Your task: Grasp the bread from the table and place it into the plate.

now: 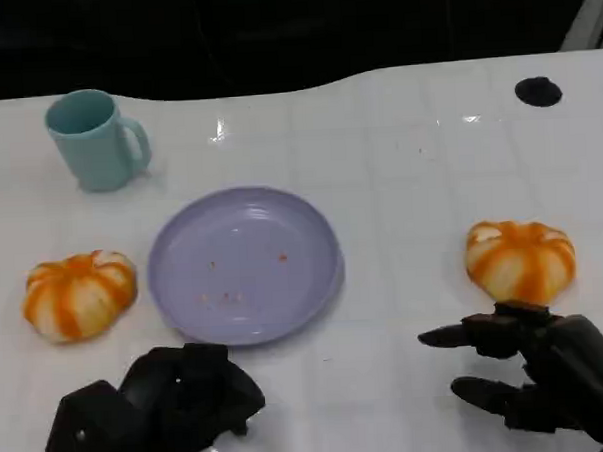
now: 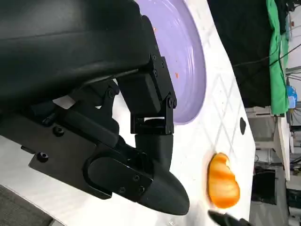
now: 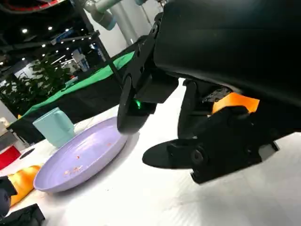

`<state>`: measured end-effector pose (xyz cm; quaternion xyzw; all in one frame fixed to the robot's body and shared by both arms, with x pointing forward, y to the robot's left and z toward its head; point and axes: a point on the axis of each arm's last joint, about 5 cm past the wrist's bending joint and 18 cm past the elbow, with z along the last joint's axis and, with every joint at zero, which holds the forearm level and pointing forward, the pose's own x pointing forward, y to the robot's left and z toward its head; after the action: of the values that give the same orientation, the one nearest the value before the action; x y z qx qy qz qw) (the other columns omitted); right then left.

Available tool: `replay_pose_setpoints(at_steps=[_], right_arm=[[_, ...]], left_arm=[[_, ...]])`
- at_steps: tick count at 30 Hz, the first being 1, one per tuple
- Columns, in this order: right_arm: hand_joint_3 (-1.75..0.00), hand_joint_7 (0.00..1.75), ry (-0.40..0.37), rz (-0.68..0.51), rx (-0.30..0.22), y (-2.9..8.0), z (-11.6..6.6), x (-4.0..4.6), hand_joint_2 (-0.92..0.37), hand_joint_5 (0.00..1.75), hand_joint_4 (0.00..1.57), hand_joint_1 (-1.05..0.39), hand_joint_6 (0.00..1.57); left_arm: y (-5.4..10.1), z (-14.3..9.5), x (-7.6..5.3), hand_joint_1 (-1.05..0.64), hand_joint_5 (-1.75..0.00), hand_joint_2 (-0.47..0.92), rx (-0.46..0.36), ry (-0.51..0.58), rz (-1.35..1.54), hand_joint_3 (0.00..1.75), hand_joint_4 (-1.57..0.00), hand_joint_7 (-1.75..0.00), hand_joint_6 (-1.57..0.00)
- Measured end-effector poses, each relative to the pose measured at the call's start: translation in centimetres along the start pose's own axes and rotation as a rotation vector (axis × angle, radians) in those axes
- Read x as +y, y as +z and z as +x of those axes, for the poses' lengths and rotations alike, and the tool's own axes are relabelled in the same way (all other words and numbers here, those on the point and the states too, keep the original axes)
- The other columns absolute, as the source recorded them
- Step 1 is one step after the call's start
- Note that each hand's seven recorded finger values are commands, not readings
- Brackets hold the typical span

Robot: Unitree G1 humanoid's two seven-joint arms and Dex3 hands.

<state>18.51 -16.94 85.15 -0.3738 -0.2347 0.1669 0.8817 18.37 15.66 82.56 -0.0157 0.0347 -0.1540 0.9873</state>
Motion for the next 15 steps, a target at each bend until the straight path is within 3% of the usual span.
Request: replay_pose_setpoints(at_steps=[7, 15], right_arm=[[-0.04, 0.0, -0.011, -0.116, -0.035, 0.4, 0.7, -1.44, -0.9, 0.14, 0.05, -0.5, 0.22], [0.0, 0.01, 0.046, -0.337, 0.049, 1.6, 1.8, -3.97, -0.83, 0.0, 0.0, -0.45, 0.13]], left_arm=[[-0.1, 0.1, 0.0, -1.03, -1.56, 0.86, 0.001, 0.0, -0.002, 0.0, -0.86, -0.8, -1.27], [-0.2, 0.1, 0.1, -1.04, -1.56, 0.86, 0.0, 0.002, -0.002, 0.0, -0.87, -0.79, -1.28]])
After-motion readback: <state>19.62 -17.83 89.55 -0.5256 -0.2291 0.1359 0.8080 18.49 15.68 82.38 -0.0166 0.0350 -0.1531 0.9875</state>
